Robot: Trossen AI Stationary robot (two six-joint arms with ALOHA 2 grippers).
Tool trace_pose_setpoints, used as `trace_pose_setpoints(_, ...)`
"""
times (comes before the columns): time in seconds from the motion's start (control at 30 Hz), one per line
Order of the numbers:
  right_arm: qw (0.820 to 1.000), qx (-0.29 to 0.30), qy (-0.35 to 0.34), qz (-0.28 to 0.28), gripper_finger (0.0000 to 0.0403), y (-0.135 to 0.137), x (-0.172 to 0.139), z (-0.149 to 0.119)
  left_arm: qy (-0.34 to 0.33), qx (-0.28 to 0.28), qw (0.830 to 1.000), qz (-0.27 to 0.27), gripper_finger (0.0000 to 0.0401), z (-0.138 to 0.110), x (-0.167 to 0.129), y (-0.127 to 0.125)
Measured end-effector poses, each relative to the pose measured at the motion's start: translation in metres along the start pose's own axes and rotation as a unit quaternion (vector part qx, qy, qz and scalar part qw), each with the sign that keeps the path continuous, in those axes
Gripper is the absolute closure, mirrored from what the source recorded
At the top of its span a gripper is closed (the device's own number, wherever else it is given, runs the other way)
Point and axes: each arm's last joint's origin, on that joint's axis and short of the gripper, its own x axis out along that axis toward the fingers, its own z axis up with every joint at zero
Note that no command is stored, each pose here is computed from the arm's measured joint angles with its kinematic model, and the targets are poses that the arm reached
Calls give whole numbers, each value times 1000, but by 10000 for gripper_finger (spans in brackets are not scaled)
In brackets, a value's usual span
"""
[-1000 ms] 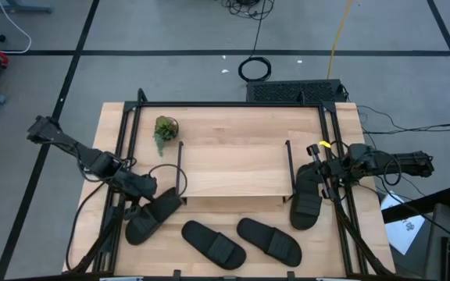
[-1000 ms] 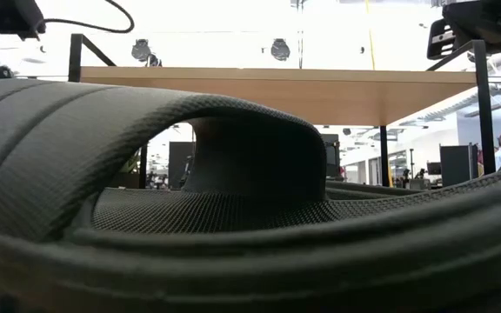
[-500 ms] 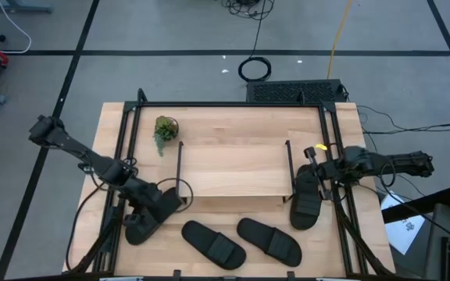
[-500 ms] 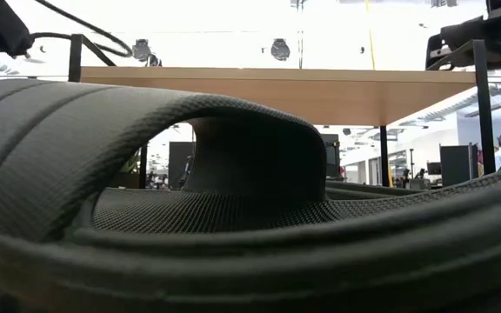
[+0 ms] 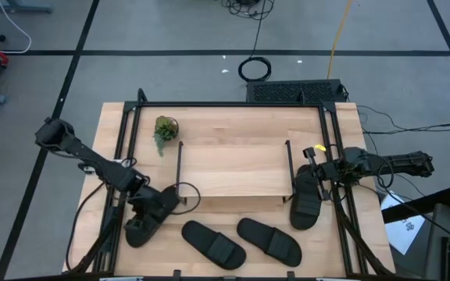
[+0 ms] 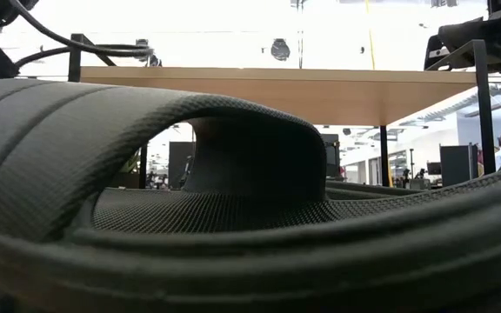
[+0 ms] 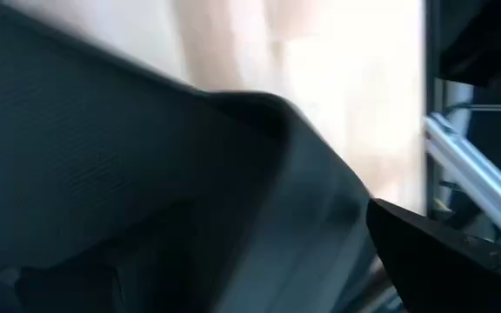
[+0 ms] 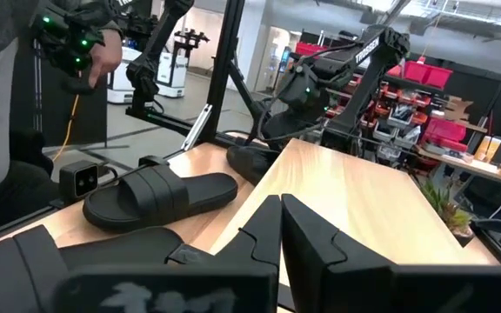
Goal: Pick and place slides into the shelf
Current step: Put the black slipper on the shelf
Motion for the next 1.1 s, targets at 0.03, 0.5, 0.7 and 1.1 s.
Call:
trace_pose_setpoints(0.03, 1000, 0, 0, 0, 401, 0, 0, 0, 0, 1, 1000, -8, 70, 0, 1, -2)
trace_pose_setpoints(0.5, 1000, 0, 2, 1, 401, 0, 0, 0, -11, 44, 999, 7, 289, 0, 4, -6)
trace_pose_setpoints(0.7, 1000, 1, 2, 0, 401, 0, 0, 0, -18, 48, 997, -51, 390, 5, 3, -12)
trace_pose_setpoints(1.1, 1000, 4, 2, 2, 401, 0, 0, 0, -115, 73, 990, -45, 399, 14, -20, -56)
